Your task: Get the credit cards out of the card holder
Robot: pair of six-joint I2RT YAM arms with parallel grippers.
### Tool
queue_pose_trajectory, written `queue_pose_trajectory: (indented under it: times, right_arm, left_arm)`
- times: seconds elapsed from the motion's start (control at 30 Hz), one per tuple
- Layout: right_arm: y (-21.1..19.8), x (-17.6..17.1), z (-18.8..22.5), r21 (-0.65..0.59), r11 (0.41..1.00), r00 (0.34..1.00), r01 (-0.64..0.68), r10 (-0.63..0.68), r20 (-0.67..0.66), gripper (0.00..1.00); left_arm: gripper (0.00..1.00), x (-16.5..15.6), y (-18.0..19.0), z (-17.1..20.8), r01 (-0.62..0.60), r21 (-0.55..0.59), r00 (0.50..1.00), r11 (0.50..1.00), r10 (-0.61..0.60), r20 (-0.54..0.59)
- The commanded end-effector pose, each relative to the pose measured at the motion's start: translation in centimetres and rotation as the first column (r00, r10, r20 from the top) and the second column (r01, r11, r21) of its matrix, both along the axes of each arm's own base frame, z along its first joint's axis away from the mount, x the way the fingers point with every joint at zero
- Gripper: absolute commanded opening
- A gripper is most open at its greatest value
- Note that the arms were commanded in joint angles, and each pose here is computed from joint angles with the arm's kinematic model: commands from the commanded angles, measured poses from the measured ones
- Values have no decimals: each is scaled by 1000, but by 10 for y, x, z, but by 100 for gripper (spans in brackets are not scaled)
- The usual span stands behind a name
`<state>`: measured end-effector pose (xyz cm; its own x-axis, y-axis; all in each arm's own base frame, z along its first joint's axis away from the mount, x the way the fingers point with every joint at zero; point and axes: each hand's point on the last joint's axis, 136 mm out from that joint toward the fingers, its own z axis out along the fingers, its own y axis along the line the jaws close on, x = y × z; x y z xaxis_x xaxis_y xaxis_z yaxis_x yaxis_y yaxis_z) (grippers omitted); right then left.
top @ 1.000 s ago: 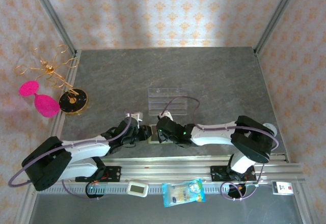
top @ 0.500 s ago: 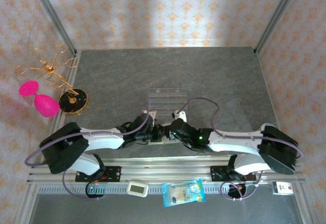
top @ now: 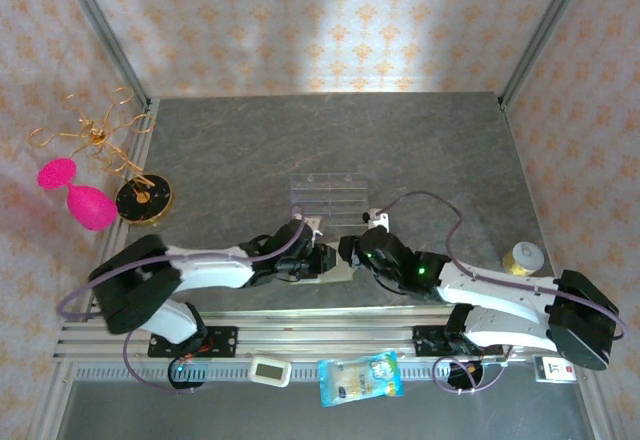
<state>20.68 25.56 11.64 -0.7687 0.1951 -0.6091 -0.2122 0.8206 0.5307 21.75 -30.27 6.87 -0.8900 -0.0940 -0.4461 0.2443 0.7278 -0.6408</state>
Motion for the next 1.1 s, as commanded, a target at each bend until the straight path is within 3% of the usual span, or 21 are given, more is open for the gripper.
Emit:
queue_pose_trajectory:
  times: [0.0, 0.17, 0.4, 0.6, 1.07]
  right_arm:
    - [24, -3, 9, 49, 992, 993, -117, 118, -13, 27]
    - [58, -9, 5, 64, 966, 964, -249, 253, -76, 21]
    - [77, -13, -24, 80, 942, 921, -325, 335, -199, 19]
    - [73, -6, -51, 92, 950, 905, -299, 313, -289, 18]
    - [61, 7, -82, 83, 973, 907, -217, 232, -352, 17]
  left_arm:
    - [20, 7, 36, 6, -126, 34, 991, 991, 124, 46]
    - [13, 8, 76, -4, -209, 43, 977, 977, 208, 38]
    - [2, 8, 77, -23, -191, 79, 982, 978, 190, 23]
    - [0, 6, 84, -45, -195, 146, 980, 970, 198, -8]
    - [0, -5, 84, -60, -168, 147, 982, 975, 178, -57]
